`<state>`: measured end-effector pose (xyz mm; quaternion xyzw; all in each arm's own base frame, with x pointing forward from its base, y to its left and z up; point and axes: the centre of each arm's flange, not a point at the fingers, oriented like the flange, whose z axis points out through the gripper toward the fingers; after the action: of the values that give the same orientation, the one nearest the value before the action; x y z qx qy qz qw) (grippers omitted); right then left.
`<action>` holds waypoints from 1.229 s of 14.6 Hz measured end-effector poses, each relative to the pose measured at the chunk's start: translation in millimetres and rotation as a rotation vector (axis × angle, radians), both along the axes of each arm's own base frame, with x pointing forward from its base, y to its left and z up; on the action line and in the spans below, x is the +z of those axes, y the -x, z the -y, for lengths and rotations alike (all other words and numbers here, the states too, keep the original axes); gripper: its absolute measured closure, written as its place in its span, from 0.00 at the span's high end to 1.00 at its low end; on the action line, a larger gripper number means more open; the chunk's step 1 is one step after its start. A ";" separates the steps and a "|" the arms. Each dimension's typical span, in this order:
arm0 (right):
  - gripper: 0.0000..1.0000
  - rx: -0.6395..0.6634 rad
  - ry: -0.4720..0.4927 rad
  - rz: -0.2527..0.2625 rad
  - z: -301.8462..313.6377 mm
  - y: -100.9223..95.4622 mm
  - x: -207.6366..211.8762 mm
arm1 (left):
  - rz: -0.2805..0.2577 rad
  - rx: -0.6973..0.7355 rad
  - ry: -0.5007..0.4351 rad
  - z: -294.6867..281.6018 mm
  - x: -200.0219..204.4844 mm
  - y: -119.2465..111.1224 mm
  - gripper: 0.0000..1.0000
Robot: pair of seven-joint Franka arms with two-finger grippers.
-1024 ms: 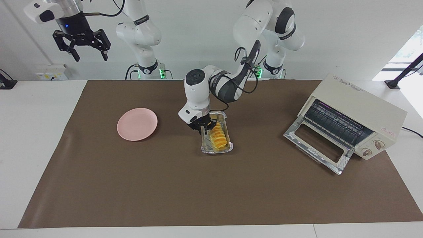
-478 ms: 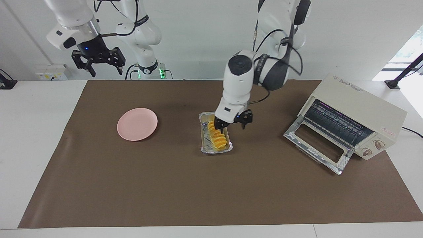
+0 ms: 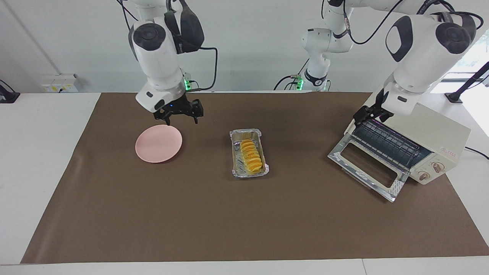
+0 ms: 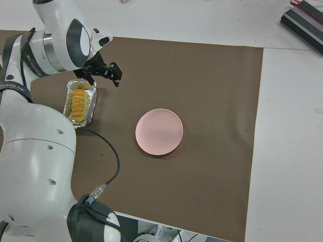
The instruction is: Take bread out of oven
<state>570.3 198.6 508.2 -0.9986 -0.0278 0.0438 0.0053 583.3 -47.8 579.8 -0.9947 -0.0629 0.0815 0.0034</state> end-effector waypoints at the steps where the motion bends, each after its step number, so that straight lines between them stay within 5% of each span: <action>1: 1.00 0.004 0.000 0.003 -17.8 -3.0 -15.7 | -0.013 -0.003 0.005 -6.6 4.3 10.7 1.00; 6: 1.00 0.010 0.066 0.013 -108.9 -12.1 -98.0 | -0.040 -0.037 0.018 -0.2 12.8 57.2 1.00; 12: 1.00 0.003 0.060 0.025 -133.0 -29.8 -147.4 | -0.024 -0.091 0.035 -11.6 18.3 62.8 1.00; 18: 0.98 0.016 0.053 0.024 -134.6 -18.6 -185.2 | -0.020 -0.118 0.033 1.9 20.4 63.6 1.00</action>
<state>588.9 333.2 323.0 -0.9986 -0.0346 0.0325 -0.0217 519.7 -49.7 600.3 -0.9957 -0.0028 0.0919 -0.0078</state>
